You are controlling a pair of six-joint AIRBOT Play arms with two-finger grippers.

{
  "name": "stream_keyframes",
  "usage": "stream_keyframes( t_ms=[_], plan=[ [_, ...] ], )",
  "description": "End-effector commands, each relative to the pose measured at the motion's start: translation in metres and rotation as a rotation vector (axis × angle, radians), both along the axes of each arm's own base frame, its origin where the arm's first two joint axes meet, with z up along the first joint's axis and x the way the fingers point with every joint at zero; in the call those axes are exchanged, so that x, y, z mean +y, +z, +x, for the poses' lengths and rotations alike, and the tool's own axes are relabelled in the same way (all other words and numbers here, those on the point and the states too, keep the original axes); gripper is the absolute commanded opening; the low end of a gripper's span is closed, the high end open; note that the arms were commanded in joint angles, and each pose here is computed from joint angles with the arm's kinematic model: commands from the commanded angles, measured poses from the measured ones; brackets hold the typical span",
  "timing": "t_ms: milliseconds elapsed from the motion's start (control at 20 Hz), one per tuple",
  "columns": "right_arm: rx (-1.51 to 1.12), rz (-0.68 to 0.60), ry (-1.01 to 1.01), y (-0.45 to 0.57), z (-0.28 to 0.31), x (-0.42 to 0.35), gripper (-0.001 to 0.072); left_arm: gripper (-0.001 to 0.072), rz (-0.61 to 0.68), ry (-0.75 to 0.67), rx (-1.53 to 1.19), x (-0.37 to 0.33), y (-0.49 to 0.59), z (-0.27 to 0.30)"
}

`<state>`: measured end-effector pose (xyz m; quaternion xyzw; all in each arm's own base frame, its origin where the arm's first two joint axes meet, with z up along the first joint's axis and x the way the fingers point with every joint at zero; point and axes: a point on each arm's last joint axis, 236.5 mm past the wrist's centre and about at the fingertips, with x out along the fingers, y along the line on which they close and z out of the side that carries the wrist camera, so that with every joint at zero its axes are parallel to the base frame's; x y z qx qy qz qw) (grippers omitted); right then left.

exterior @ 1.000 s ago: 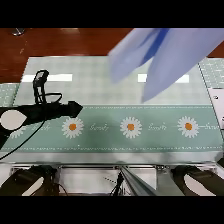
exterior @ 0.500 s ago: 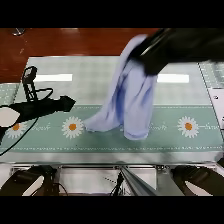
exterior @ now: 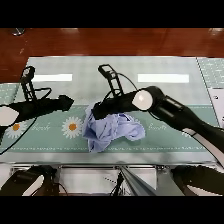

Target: Fold the shirts.

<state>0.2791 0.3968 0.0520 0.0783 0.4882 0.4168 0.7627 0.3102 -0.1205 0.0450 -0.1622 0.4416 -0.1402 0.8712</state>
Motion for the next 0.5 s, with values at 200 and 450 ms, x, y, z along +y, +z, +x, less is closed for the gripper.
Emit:
stream_keyframes(
  t_ms=[200,450],
  plan=[
    [-0.082,-0.071,-0.157,0.062,0.069,-0.116,0.0626,0.0699,-0.008,-0.102,0.237,-0.015,-0.029,-0.050],
    [0.054,-0.409,-0.760,0.032,0.066,-0.394,0.0618,0.0699,-0.106,-0.216,0.286,-0.039,-0.025,-0.066]
  ],
)
